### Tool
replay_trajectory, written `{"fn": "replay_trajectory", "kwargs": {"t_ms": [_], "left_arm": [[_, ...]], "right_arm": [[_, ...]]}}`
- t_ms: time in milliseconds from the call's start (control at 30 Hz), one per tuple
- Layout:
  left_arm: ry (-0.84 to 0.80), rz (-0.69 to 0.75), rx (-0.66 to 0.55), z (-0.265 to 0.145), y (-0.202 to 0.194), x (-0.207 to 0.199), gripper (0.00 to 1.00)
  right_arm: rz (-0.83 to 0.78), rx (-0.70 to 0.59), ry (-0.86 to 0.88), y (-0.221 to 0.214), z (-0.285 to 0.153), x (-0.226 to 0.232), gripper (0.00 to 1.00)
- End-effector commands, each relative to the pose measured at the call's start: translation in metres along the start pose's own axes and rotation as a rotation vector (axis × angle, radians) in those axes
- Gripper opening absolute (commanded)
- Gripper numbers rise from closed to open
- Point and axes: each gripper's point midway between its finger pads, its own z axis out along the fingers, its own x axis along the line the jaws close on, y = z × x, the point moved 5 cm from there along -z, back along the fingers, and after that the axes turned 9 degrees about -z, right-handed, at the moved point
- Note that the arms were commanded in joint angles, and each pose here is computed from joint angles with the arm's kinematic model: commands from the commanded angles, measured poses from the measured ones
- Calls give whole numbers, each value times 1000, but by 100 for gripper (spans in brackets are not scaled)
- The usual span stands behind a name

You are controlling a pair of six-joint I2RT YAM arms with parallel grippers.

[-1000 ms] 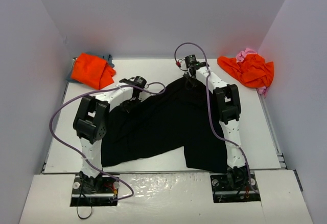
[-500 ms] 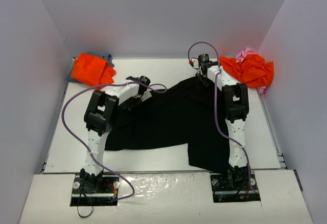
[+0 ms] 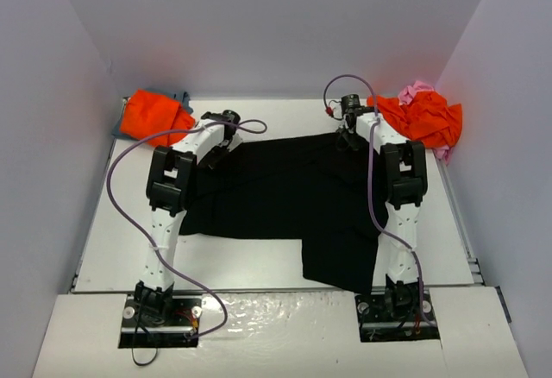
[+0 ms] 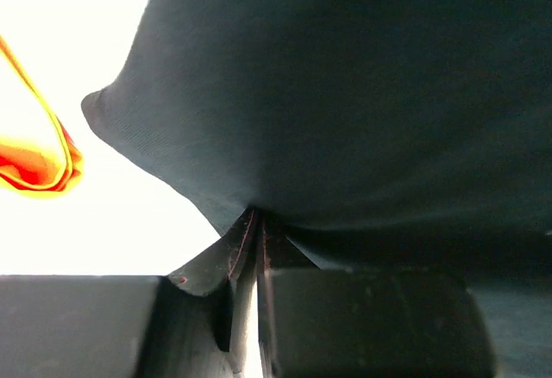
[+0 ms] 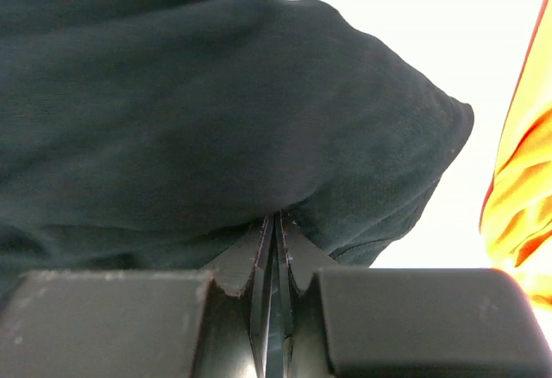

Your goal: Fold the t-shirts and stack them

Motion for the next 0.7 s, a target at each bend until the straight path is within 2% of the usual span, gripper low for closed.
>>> {"fn": "replay_trajectory", "kwargs": {"t_ms": [0,167,233,267,300,400,600,667], "left_arm": [[-51,-126,28,20,-19,24,0],[-41,-151,19,20,-27,29,0],[-50,-160,-10,13,-24,31,0],[-48,-169,-35,9,-20,32,0],[-47,-172,-45,6,-19,33,0],[-24,-190,-107,-15,-11,41,0],[65,-275,-336,-87,9,75,0],[91,-315,-405,-113,14,89,13]], "right_arm": [[26,136,61,-51,-5,-12,2],[70,114,42,-57,-13,-32,4],[90,86,45,-51,-17,-34,9],[104,74,40,-48,-19,-36,15],[108,65,33,-45,-21,-39,16],[128,30,-1,-30,-25,-47,16],[209,-127,-115,7,-65,-87,26],[232,-206,-139,17,-91,-99,28]]}}
